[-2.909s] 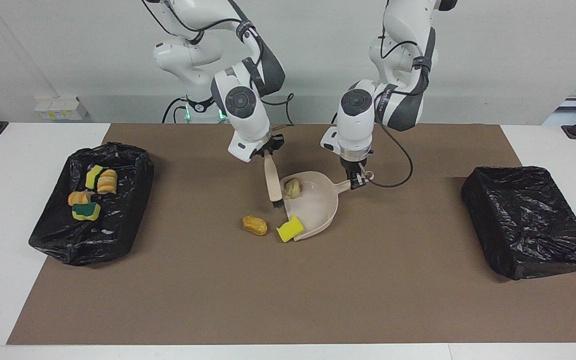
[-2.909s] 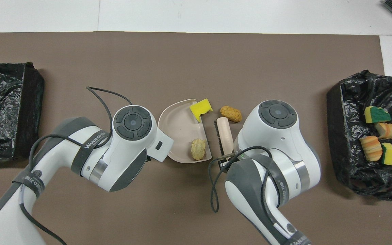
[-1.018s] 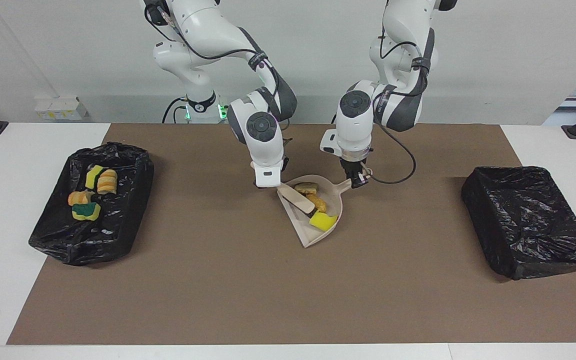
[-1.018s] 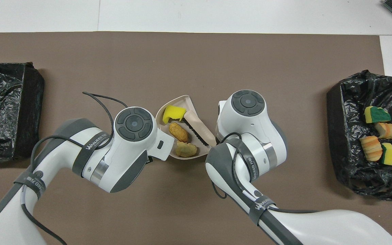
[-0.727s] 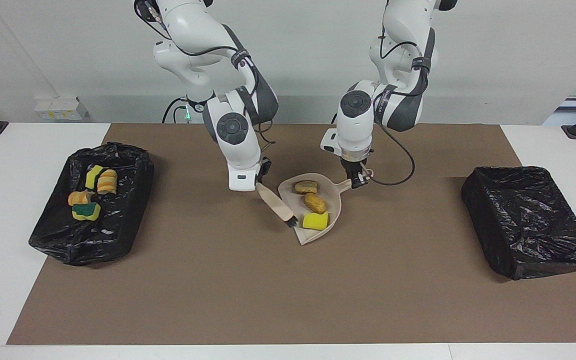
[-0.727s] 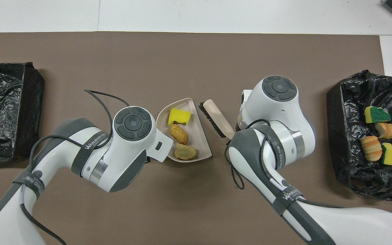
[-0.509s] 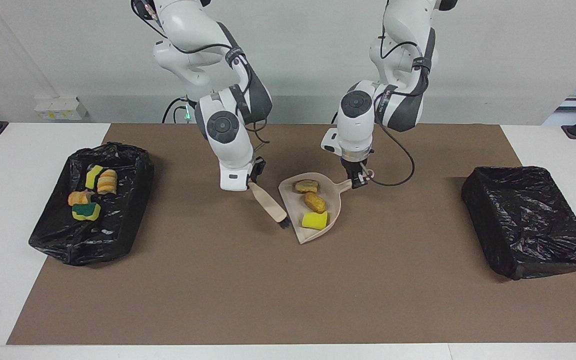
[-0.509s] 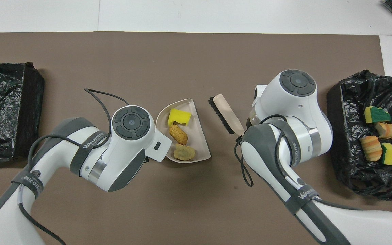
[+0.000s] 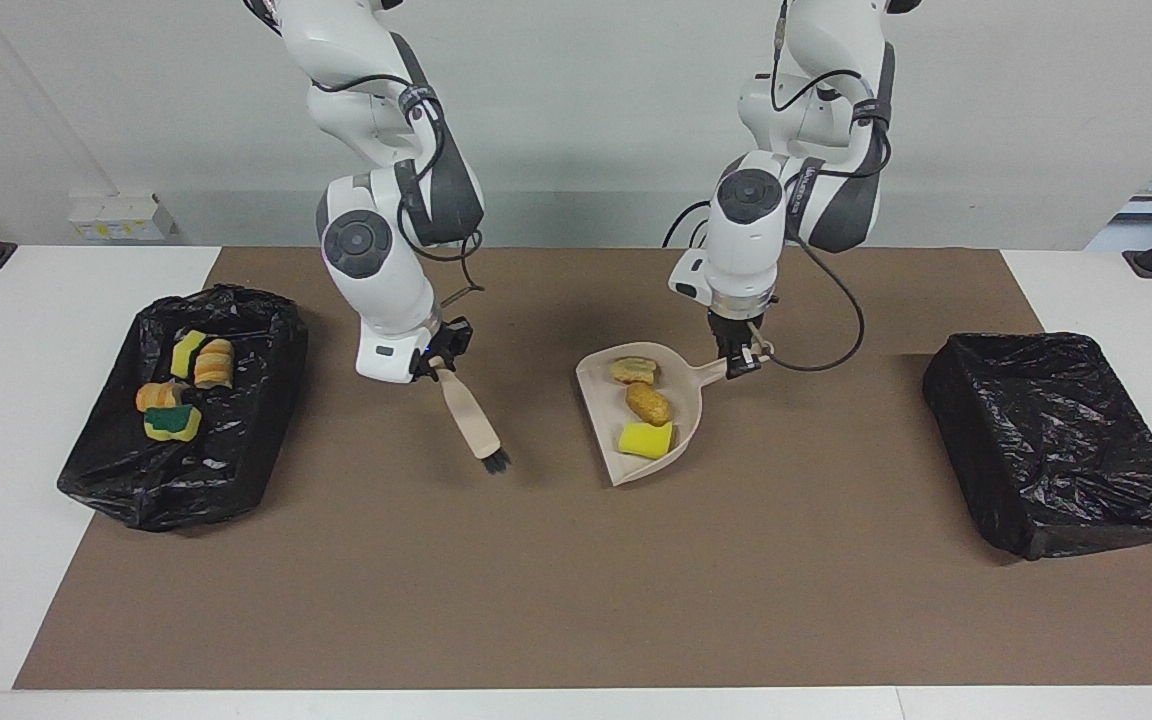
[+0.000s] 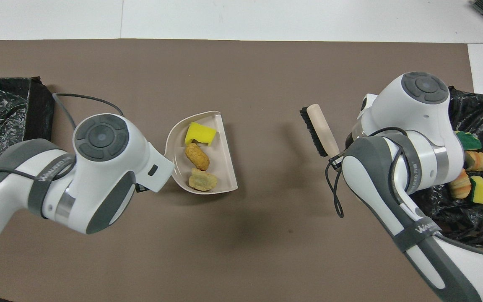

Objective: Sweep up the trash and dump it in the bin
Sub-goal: 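Carry the dustpan to the second black bag with the left gripper, then tip the dustpan with the left gripper to dump debris into the bag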

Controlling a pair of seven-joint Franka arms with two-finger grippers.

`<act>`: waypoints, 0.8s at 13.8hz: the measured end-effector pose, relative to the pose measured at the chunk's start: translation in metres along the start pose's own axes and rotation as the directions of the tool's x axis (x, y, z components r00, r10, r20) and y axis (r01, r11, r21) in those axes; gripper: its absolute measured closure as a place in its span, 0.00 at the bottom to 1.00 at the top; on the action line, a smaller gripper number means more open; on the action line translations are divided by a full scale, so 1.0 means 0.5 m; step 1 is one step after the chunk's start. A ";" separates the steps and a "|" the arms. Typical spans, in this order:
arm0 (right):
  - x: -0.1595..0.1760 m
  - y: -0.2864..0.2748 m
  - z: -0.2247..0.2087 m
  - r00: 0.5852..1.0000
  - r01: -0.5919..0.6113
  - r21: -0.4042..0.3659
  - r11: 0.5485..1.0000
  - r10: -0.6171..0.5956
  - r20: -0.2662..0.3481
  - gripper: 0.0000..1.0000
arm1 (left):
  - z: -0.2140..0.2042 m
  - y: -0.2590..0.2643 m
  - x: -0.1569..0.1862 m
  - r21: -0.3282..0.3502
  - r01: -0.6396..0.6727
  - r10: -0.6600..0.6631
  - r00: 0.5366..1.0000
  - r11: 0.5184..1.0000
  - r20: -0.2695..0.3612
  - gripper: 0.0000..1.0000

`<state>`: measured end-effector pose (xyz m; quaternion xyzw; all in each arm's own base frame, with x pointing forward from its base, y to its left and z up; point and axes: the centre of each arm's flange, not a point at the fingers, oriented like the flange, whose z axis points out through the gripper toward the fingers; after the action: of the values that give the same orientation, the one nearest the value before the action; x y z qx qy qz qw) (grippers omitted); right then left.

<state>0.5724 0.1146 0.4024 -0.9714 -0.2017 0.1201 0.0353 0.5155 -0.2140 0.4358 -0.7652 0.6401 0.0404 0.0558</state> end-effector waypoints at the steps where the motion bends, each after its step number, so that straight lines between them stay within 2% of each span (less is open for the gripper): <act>1: -0.009 0.005 -0.003 0.999 -0.047 -0.006 0.999 0.047 0.018 0.74 | -0.012 -0.013 -0.036 -0.002 0.021 -0.021 1.000 1.000 0.002 0.68; 5: -0.034 0.008 -0.011 0.973 -0.219 -0.032 0.975 0.221 0.071 0.74 | -0.026 -0.087 -0.226 -0.007 0.009 -0.009 1.000 1.000 0.003 0.68; 8: -0.055 0.043 -0.007 0.954 -0.275 -0.041 0.961 0.278 0.114 0.74 | -0.013 -0.135 -0.406 -0.018 0.084 -0.084 0.996 0.996 0.006 0.68; 11: -0.076 0.067 -0.013 0.943 -0.297 -0.045 0.954 0.300 0.145 0.74 | -0.018 -0.163 -0.609 0.001 0.087 -0.087 0.996 0.996 0.004 0.68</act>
<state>0.5529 0.0687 0.4130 -0.9793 -0.0558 0.1943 -0.0094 0.5415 0.0959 0.4882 -0.7923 0.6060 0.0391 0.0591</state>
